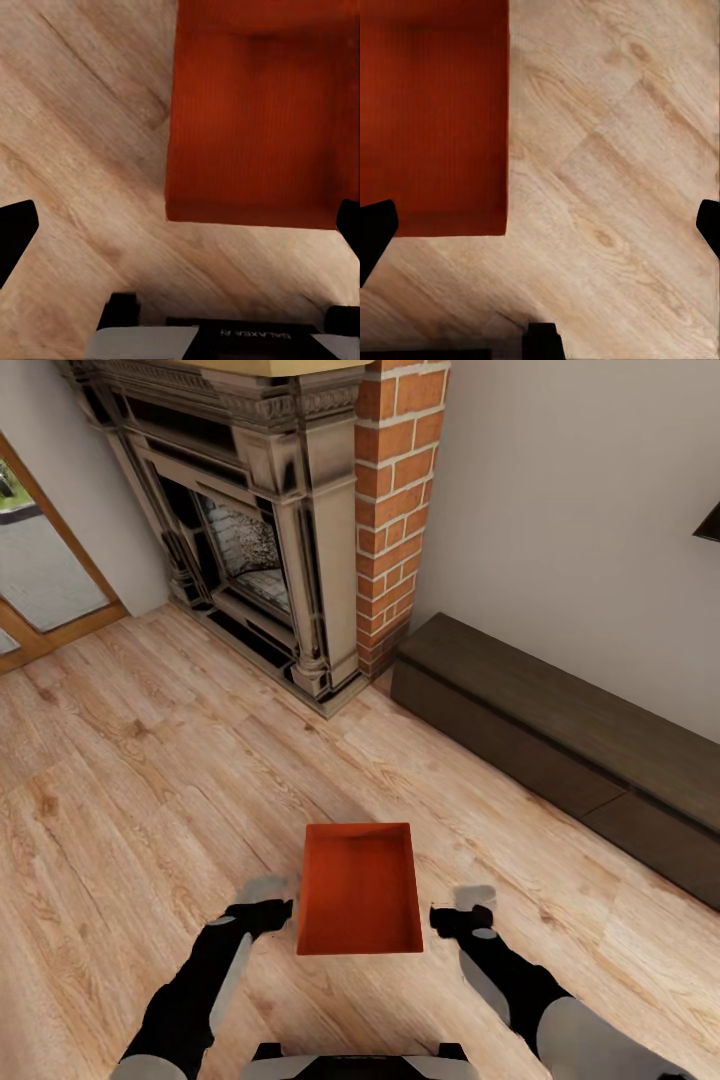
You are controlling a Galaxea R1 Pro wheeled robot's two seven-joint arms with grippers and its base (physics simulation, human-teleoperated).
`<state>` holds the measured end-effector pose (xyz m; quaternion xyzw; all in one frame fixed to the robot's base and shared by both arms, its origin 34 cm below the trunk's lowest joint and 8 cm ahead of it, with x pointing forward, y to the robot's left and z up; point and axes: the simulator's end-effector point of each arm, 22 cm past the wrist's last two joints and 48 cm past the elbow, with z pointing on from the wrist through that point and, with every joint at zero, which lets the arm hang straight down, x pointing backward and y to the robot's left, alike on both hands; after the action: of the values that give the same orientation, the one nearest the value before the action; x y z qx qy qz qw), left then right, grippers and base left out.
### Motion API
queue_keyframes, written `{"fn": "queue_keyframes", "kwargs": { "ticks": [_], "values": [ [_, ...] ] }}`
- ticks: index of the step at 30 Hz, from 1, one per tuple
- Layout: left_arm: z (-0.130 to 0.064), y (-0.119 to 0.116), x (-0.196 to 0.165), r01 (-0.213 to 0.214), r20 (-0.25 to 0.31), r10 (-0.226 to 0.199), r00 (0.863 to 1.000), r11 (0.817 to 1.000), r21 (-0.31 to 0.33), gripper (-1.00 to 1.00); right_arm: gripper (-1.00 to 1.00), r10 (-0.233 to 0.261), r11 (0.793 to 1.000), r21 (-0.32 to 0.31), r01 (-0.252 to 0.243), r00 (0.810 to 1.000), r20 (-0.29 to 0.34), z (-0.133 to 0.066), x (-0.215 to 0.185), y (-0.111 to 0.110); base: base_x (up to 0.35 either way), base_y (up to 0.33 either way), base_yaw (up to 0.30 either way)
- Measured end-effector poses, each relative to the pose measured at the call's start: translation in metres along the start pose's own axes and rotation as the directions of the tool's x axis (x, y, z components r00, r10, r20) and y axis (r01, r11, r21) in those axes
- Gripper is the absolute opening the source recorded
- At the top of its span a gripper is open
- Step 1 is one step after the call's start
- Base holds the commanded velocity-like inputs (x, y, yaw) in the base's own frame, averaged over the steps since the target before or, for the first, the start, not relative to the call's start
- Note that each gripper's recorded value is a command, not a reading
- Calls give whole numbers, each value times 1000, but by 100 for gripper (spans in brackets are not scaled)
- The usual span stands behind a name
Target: Move the two storage containers from the living room to the garage. In the garage, place one container on the floor and stack the other container on top of it (either order is fine).
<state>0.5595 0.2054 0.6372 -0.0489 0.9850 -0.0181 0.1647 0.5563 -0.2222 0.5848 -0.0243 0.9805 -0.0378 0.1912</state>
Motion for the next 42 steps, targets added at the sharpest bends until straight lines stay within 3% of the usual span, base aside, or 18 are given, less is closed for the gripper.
{"fn": "queue_keyframes", "kwargs": {
  "ticks": [3, 5, 8, 12, 18, 21, 24, 29, 38, 42],
  "values": [
    [11, -16, -8, 1, -17, -1, 1000, 1000, 19, 100, 100, 2, 1000, 15, -3, 1000, 18, 4, -16, -6, 0, 0, 0],
    [27, -31, -11, -6, -58, 8, 998, 999, 35, 100, 100, 3, 999, 42, -5, 1000, 28, 9, -28, -17, 0, 0, 0],
    [40, -48, -27, -11, -37, 13, 999, 999, 53, 100, 100, 1, 997, 75, -1, 1000, 0, 15, -22, -26, 0, 0, 0],
    [44, -59, -33, -15, -29, 17, 999, 998, 59, 100, 100, 5, 997, 80, -5, 1000, -8, 16, -14, -20, 0, 0, 0],
    [50, -60, -12, -56, -77, 60, 995, 997, 47, 100, 100, 13, 999, 48, -12, 1000, -20, 13, -6, 9, 0, 0, 0],
    [51, -57, -6, -90, -84, 93, 992, 995, 37, 100, 100, 16, 1000, 9, -16, 1000, -13, 9, -8, 41, 0, 0, 0],
    [51, -57, -10, -102, -72, 104, 992, 994, 33, 100, 100, 13, 1000, -12, -14, 1000, -9, 6, -10, 57, 0, 0, 0],
    [50, -58, -22, -99, -35, 100, 994, 995, 32, 100, 100, 24, 1000, -14, -23, 999, 26, 8, -39, 58, 0, 0, 0],
    [50, -58, -23, -103, -30, 104, 994, 994, 28, 100, 100, 27, 1000, -9, -27, 999, 35, 9, -44, 54, 0, 0, 0],
    [51, -51, -27, -103, -26, 103, 994, 995, -7, 100, 100, 29, 1000, -7, -28, 999, 42, 10, -45, 52, 0, 0, 0]
  ]
}}
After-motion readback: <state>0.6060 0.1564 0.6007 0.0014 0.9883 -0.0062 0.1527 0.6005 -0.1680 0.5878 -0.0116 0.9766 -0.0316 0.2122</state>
